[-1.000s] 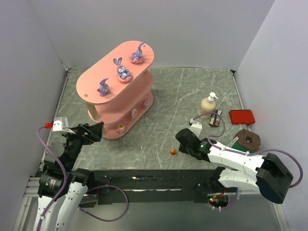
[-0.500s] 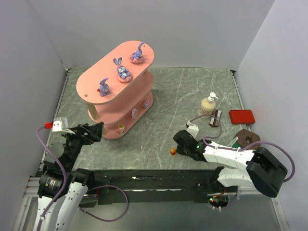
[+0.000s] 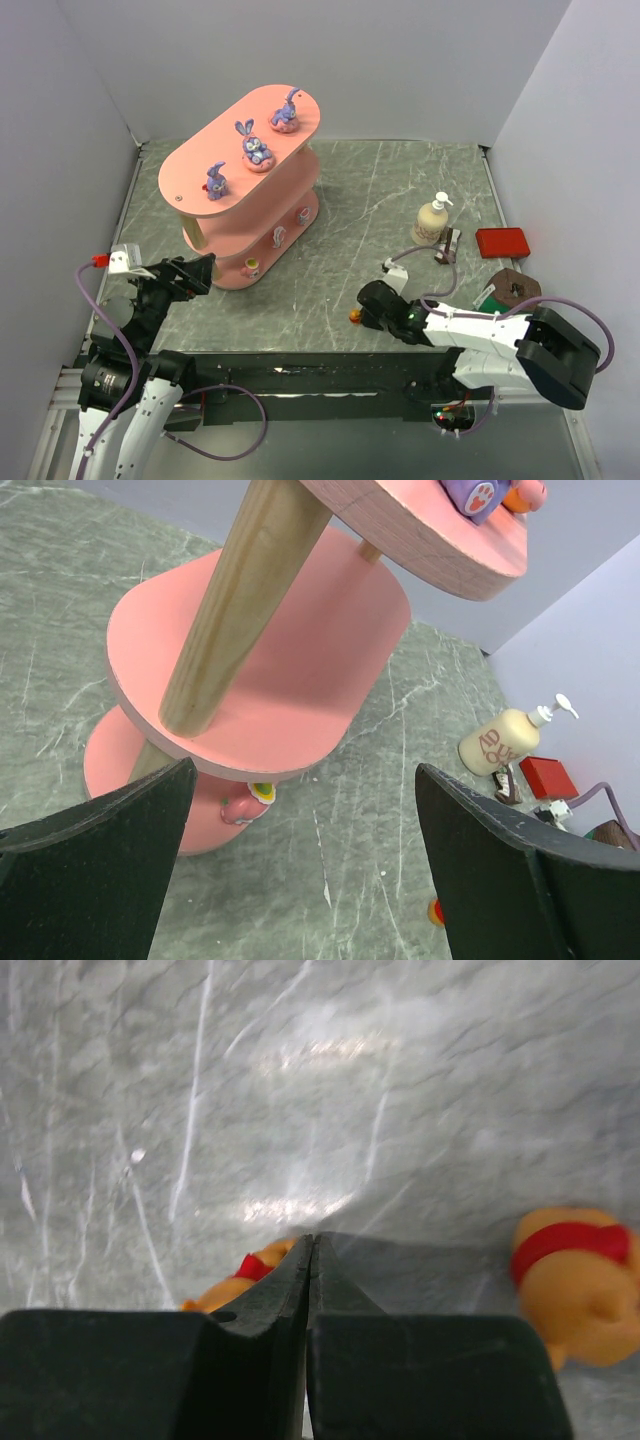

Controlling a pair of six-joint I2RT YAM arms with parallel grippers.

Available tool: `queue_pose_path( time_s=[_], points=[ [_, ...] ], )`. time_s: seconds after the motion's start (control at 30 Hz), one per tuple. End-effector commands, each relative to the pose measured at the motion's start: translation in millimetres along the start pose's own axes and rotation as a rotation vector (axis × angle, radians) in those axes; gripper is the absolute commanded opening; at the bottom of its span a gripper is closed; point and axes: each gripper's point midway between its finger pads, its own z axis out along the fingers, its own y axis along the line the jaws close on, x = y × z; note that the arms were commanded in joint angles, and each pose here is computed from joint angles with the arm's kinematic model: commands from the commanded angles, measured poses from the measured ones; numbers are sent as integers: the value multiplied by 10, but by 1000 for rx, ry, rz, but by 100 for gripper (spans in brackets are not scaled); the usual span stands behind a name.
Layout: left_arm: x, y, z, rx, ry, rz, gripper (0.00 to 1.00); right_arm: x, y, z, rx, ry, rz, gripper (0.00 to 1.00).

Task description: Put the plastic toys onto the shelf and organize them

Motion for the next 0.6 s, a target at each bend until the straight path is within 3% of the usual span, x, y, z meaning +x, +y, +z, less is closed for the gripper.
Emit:
queue_pose_path(
  time_s=[0.0, 0.47, 0.57],
  points=[
    [-60, -40, -11, 17, -26, -10, 96, 366, -59, -75, 7, 125, 1, 3],
    [-66, -38, -22, 16, -30, -11, 96, 541, 65, -204, 19, 145, -52, 1],
    [-69, -38, -25, 16, -34, -13, 97, 552, -36, -224, 57, 135, -70, 5]
  ],
)
